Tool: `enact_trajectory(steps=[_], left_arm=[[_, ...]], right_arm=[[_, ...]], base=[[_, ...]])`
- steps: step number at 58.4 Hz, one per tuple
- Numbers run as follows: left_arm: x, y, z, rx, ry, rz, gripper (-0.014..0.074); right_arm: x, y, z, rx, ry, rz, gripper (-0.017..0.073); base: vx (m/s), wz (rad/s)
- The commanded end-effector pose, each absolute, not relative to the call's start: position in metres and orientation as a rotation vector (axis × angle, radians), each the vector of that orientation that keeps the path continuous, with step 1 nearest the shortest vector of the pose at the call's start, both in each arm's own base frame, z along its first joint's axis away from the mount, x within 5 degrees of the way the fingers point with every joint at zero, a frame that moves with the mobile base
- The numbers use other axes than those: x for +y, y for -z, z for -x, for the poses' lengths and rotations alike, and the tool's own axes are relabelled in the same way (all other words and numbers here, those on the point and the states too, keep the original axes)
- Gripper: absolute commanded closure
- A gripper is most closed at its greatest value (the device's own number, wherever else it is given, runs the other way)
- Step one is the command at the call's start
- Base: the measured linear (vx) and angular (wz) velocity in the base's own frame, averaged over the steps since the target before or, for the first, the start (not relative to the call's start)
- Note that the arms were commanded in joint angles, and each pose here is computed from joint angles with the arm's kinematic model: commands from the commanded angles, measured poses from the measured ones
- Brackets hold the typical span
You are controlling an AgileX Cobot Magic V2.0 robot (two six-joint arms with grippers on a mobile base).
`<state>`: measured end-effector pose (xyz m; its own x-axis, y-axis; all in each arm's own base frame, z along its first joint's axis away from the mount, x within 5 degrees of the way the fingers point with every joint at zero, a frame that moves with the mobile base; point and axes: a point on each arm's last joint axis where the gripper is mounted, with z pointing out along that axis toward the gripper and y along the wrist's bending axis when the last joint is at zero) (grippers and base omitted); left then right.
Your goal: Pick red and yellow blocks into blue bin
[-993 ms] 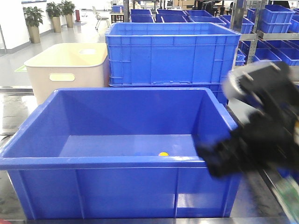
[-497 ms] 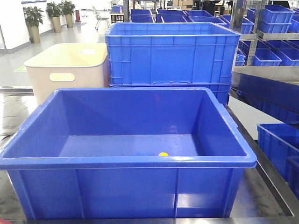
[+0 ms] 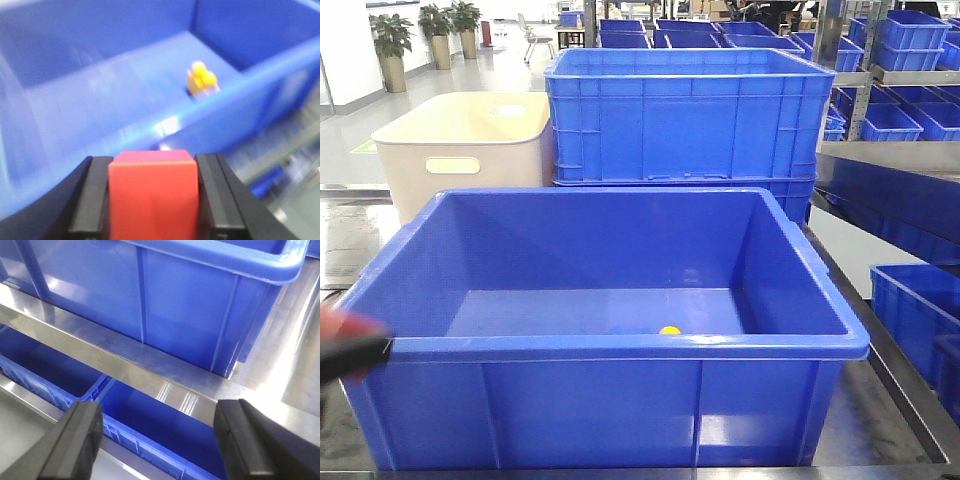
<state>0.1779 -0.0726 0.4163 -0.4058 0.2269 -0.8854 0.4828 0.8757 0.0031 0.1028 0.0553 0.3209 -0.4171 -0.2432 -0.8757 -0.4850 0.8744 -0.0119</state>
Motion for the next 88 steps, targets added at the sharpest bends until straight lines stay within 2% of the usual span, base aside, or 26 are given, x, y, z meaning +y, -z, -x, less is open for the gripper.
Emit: enact_trajectory(steps=[1, 11, 17, 27, 30, 42, 46, 52, 65, 76, 88], left_arm=[[-0.079, -0.440, -0.204, 1.875, 0.306, -0.460, 0.0337], [-0.095, -0.440, -0.264, 1.860, 0.271, -0.440, 0.0337], [-0.107, -0.426, -0.304, 1.883, 0.263, -0.432, 0.0337], [-0.119, -0.399, -0.343, 1.942, 0.265, -0.428, 0.0331], [-0.121, -0.393, -0.349, 1.959, 0.262, -0.433, 0.0301], [-0.124, -0.380, -0.357, 2.000, 0.260, -0.445, 0.0056], [-0.124, -0.380, -0.356, 2.007, 0.262, -0.448, -0.0002], [-0.122, -0.385, -0.350, 2.010, 0.265, -0.454, -0.0040], [-0.114, -0.418, -0.319, 1.967, 0.276, -0.466, -0.0017], [-0.098, -0.468, -0.251, 1.902, 0.356, -0.474, 0.0029], [-0.078, -0.485, -0.173, 1.921, 0.390, -0.545, 0.0073]], right_arm=[[0.057, -0.338, -0.106, 1.890, -0.307, 0.507, 0.0047], [0.057, -0.339, -0.106, 1.885, -0.314, 0.503, 0.0047], [0.057, -0.339, -0.106, 1.886, -0.315, 0.502, 0.0047], [0.058, -0.339, -0.106, 1.889, -0.336, 0.492, 0.0047], [0.058, -0.339, -0.106, 1.890, -0.340, 0.490, 0.0047], [0.058, -0.338, -0.106, 1.896, -0.342, 0.491, 0.0047], [0.058, -0.338, -0.106, 1.896, -0.342, 0.491, 0.0047], [0.058, -0.338, -0.106, 1.898, -0.342, 0.491, 0.0047], [0.058, -0.338, -0.106, 1.898, -0.344, 0.490, 0.0047], [0.058, -0.337, -0.105, 1.910, -0.341, 0.494, 0.0047], [0.057, -0.332, -0.103, 1.969, -0.329, 0.514, 0.0047]], base=[[0.00, 0.00], [0.00, 0.00], [0.00, 0.00], [0.00, 0.00], [0.00, 0.00], [0.00, 0.00], [0.00, 0.00], [0.00, 0.00], [0.00, 0.00], [0.00, 0.00], [0.00, 0.00]])
